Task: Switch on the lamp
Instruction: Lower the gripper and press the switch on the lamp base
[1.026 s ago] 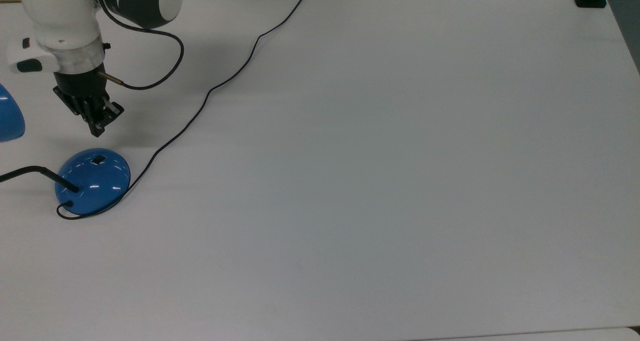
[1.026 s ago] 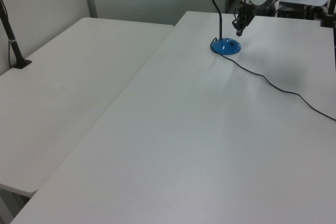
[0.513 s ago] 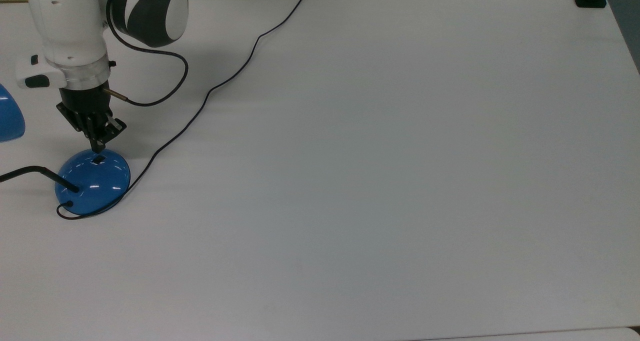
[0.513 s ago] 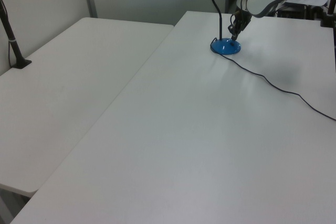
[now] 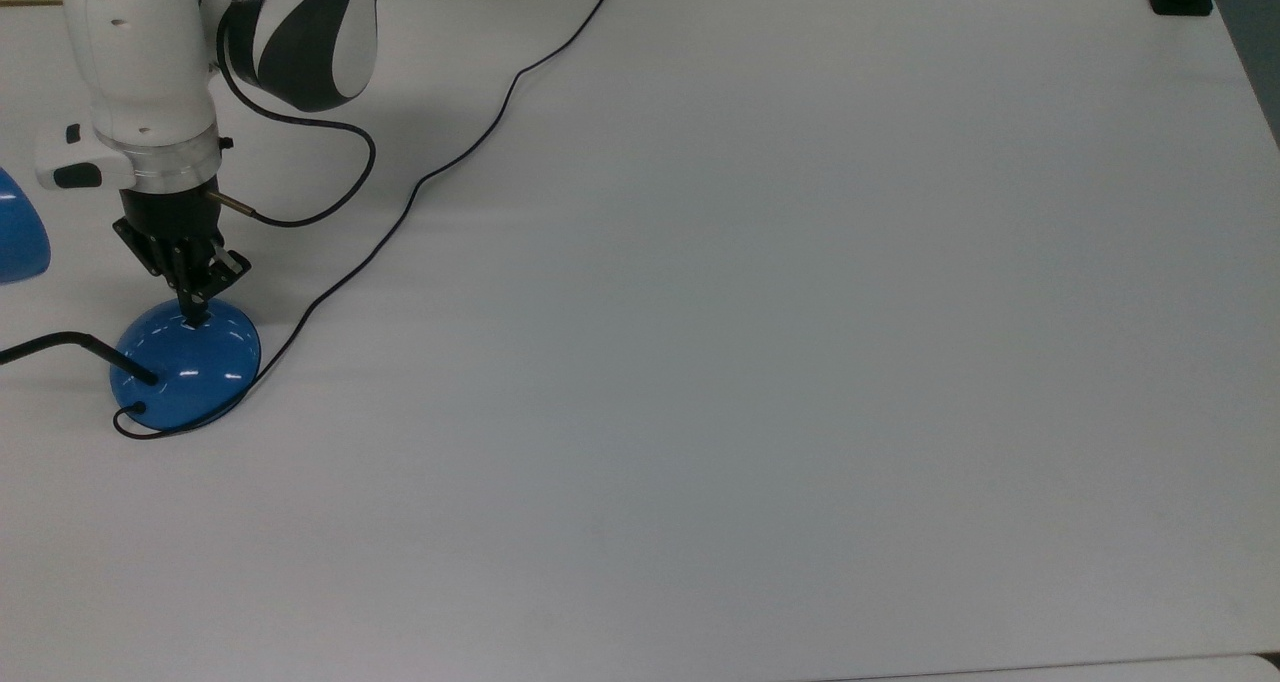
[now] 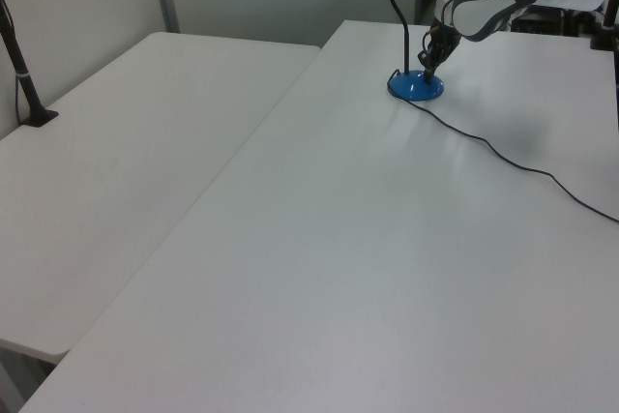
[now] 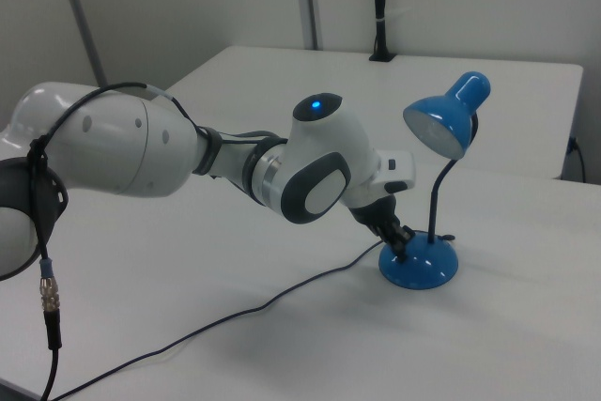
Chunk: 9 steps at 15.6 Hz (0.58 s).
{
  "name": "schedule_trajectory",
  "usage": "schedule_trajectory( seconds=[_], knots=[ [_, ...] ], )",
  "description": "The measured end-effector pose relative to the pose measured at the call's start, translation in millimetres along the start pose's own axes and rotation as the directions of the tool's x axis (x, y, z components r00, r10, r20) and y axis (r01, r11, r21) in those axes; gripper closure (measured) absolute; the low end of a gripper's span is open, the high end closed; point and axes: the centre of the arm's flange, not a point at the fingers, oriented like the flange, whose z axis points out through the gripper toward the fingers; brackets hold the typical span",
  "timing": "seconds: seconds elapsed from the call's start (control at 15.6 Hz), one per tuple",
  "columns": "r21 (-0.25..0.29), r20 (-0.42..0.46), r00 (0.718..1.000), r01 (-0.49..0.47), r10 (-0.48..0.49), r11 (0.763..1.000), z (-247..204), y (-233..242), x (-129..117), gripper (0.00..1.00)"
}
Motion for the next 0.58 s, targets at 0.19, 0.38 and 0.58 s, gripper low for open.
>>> schedule_trajectory(
  seconds=[0.19,0.38,0.58],
  knots=[
    [-0.002,-0.009,1.000,-0.006,0.006,1.000,1.1,4.6,0.7,0.99],
    [-0.002,-0.030,1.000,-0.007,0.007,1.000,3.1,5.1,1.9,0.99],
    [-0.002,-0.033,0.999,-0.006,0.006,1.000,8.4,4.6,0.8,0.99]
  ],
)
